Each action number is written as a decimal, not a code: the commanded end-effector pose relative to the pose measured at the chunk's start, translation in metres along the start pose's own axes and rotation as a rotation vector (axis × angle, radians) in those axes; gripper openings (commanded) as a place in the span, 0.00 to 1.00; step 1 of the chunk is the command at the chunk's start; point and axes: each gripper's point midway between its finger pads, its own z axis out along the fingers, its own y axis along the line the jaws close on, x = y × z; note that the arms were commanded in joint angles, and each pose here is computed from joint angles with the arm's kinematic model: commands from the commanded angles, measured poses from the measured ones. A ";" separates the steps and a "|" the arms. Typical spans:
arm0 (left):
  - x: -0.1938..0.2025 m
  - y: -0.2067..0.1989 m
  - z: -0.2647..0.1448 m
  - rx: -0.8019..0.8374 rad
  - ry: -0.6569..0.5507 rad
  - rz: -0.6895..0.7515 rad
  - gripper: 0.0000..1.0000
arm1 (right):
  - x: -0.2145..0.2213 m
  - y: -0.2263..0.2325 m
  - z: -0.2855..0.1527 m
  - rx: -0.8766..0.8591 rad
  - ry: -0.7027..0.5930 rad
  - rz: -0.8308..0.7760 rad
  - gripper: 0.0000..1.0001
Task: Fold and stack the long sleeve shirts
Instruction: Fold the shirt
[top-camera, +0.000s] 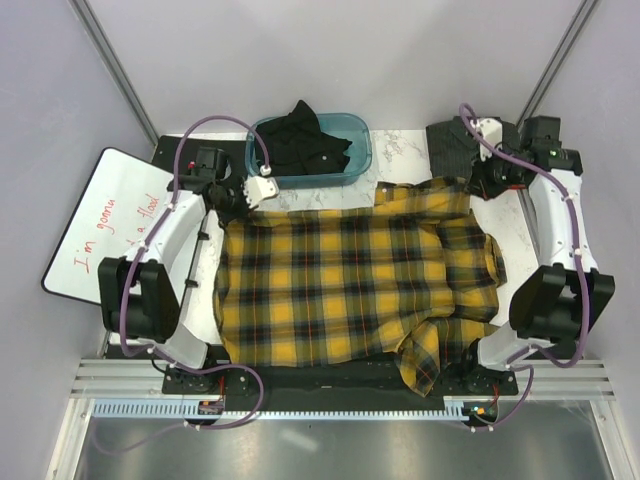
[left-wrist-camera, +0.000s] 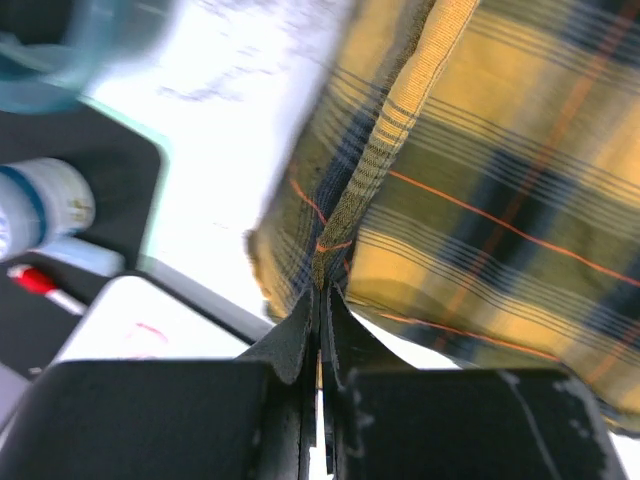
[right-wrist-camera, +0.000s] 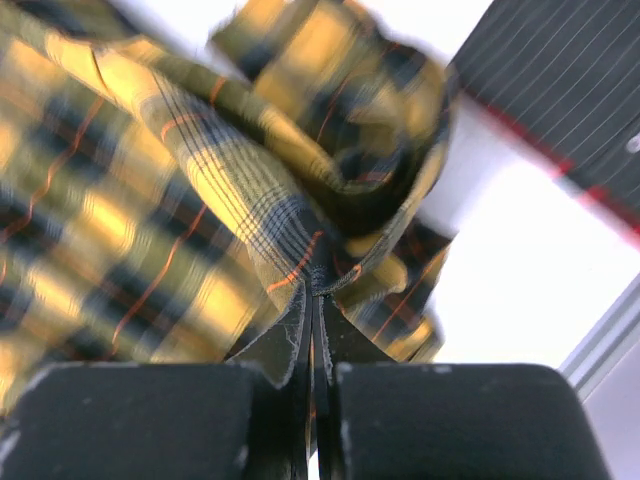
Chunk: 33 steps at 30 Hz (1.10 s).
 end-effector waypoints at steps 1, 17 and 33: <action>0.006 -0.027 -0.007 0.030 -0.023 0.084 0.02 | 0.045 0.021 -0.010 -0.011 0.091 -0.036 0.00; 0.070 -0.123 0.049 0.234 0.195 -0.051 0.17 | 0.159 0.047 0.030 -0.157 0.362 0.017 0.05; 0.074 -0.109 -0.005 0.112 0.122 -0.277 0.43 | 0.141 0.047 0.009 -0.247 0.355 0.069 0.45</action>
